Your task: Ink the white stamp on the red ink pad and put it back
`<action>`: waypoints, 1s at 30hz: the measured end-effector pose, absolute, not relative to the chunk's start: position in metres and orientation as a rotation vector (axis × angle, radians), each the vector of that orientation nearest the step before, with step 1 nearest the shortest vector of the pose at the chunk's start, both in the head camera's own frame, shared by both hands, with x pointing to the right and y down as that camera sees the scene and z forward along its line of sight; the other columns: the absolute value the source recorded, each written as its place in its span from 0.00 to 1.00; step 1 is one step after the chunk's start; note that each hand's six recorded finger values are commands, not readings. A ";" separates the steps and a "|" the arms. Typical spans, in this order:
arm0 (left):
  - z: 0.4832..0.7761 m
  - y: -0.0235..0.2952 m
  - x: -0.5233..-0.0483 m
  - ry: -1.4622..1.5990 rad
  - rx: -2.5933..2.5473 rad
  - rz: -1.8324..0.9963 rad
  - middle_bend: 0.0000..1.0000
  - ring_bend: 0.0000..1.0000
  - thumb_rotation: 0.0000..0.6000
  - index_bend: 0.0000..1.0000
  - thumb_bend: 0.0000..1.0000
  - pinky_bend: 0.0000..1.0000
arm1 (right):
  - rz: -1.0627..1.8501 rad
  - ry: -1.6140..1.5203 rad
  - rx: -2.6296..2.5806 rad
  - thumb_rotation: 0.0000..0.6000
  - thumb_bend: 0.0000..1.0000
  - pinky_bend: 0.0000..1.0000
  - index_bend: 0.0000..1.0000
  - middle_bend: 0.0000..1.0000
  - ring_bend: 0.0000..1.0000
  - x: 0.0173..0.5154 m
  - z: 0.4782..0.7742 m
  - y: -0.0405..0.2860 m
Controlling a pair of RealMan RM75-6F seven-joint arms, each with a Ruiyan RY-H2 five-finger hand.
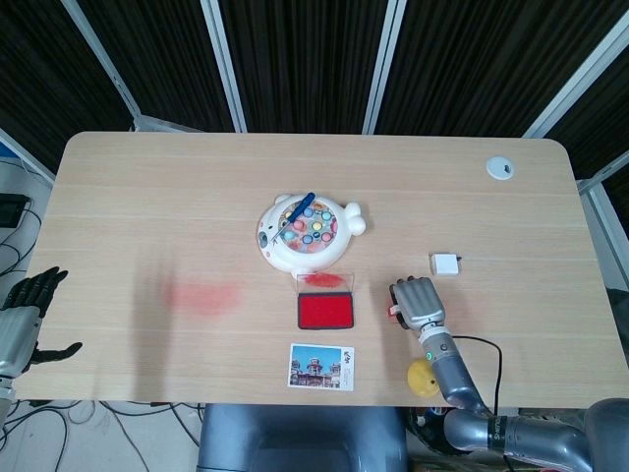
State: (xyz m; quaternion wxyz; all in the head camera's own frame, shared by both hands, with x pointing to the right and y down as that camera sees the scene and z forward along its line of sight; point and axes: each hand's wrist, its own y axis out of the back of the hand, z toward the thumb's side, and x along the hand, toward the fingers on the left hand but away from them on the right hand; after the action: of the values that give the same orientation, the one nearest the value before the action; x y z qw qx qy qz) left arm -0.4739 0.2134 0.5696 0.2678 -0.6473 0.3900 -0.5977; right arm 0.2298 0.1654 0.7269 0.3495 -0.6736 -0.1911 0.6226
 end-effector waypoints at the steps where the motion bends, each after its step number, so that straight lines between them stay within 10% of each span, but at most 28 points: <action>1: 0.570 0.213 -0.474 1.052 -1.746 -1.612 0.00 0.00 1.00 0.00 0.00 0.00 | 1.614 -0.496 -1.745 1.00 0.37 0.48 0.52 0.42 0.38 0.230 0.727 0.165; 14: 0.570 0.213 -0.474 1.052 -1.746 -1.613 0.00 0.00 1.00 0.00 0.00 0.00 | 1.618 -0.486 -1.736 1.00 0.30 0.48 0.31 0.37 0.35 0.229 0.726 0.166; 30: 0.569 0.214 -0.473 1.053 -1.744 -1.607 0.00 0.00 1.00 0.00 0.00 0.00 | 1.591 -0.478 -1.692 1.00 0.13 0.27 0.06 0.07 0.08 0.225 0.703 0.157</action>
State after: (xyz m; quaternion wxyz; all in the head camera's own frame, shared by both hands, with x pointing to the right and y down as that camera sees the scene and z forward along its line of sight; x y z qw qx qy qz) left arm -0.4734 0.2136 0.5689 0.2699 -0.6471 0.3908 -0.5964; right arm 0.2253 0.1570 0.7026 0.3759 -0.6612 -0.1869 0.6218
